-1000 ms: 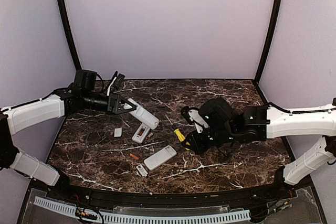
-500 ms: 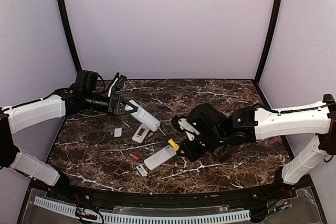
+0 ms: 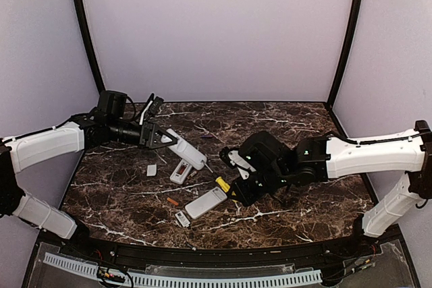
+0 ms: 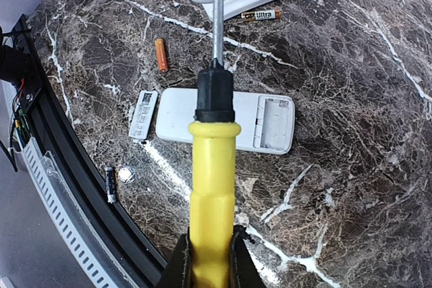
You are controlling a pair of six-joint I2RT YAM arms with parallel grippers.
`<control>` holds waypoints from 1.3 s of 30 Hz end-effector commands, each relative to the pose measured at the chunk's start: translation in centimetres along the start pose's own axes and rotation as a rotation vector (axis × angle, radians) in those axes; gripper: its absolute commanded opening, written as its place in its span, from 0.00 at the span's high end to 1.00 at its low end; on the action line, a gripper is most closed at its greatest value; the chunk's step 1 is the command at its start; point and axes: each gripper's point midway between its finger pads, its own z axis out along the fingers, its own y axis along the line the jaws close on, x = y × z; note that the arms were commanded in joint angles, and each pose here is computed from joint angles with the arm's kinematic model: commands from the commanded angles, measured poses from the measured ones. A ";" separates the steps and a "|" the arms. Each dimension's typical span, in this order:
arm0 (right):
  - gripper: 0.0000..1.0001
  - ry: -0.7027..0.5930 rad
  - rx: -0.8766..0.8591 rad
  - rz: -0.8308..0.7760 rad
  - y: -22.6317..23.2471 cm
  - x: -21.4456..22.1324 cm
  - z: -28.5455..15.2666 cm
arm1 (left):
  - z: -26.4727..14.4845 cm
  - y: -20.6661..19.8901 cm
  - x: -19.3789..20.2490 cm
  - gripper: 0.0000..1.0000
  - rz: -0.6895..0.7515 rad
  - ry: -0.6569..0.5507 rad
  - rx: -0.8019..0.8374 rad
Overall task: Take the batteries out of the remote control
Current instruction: Remove the battery cover from the remote control.
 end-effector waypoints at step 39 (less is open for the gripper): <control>1.00 0.005 0.028 0.007 0.0 -0.2 0.3 | -0.3 -1.9 -0.9 0.94 0.063 -0.024 0.026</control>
